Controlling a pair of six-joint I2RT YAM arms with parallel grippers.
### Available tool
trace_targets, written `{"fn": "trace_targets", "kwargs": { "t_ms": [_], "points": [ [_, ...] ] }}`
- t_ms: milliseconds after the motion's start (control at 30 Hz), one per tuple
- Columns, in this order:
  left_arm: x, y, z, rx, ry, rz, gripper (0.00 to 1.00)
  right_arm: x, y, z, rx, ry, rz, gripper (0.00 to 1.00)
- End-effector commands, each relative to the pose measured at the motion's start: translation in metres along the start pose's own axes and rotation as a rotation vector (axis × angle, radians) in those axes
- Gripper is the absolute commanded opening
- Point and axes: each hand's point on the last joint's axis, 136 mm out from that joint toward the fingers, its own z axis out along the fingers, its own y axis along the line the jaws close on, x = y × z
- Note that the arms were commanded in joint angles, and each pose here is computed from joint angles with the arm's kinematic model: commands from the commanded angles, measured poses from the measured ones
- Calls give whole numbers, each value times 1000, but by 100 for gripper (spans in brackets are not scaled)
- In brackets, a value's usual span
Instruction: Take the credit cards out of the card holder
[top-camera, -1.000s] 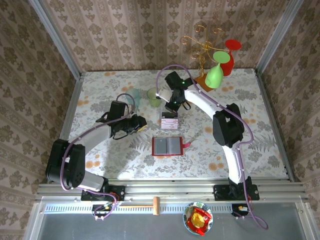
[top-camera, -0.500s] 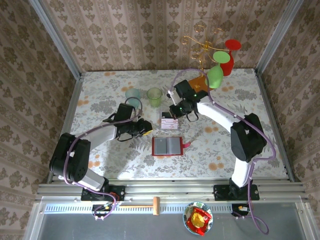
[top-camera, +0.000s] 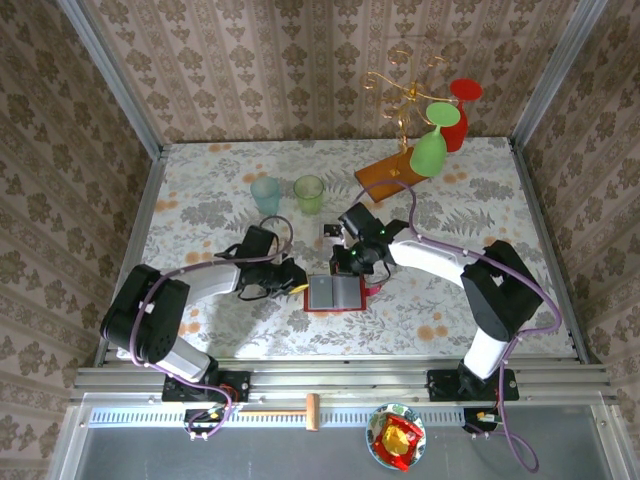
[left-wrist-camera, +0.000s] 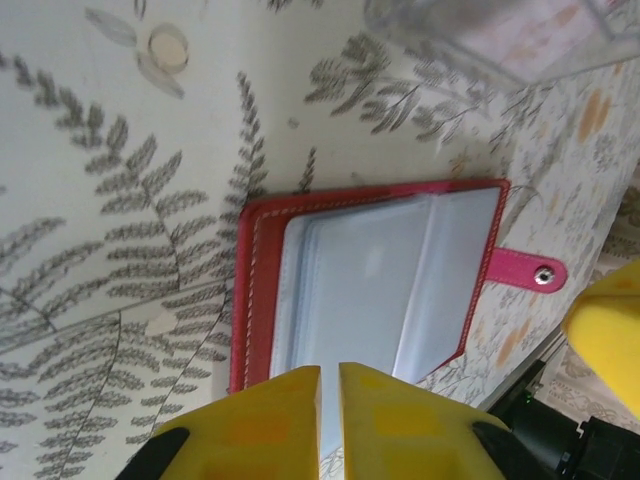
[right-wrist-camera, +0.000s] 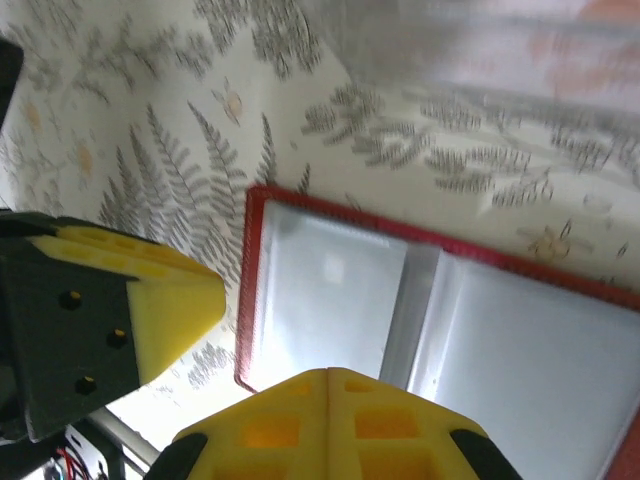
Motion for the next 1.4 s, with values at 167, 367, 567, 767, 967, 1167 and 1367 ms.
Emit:
{"fn": "trace_targets", "kwargs": {
  "t_ms": [167,367,567,767,967,1167,1367],
  "points": [
    [16,12,9,-13,35,-21,7,15,10,10,-113,37,127,13],
    [20,21,10,-51,47,-27,2,19,10,19,-138,58,154,18],
    [22,26,12,-68,58,-34,1,20,16,30,-169,88,175,22],
    [23,30,12,-81,59,-35,2,24,14,39,-157,114,186,26],
    [24,34,12,-94,62,-42,2,28,8,45,-125,145,190,29],
    [24,34,11,-94,60,-46,2,33,0,50,-85,164,188,31],
    [24,37,12,-102,65,-57,2,35,-13,43,-11,153,176,31]
  ]
}}
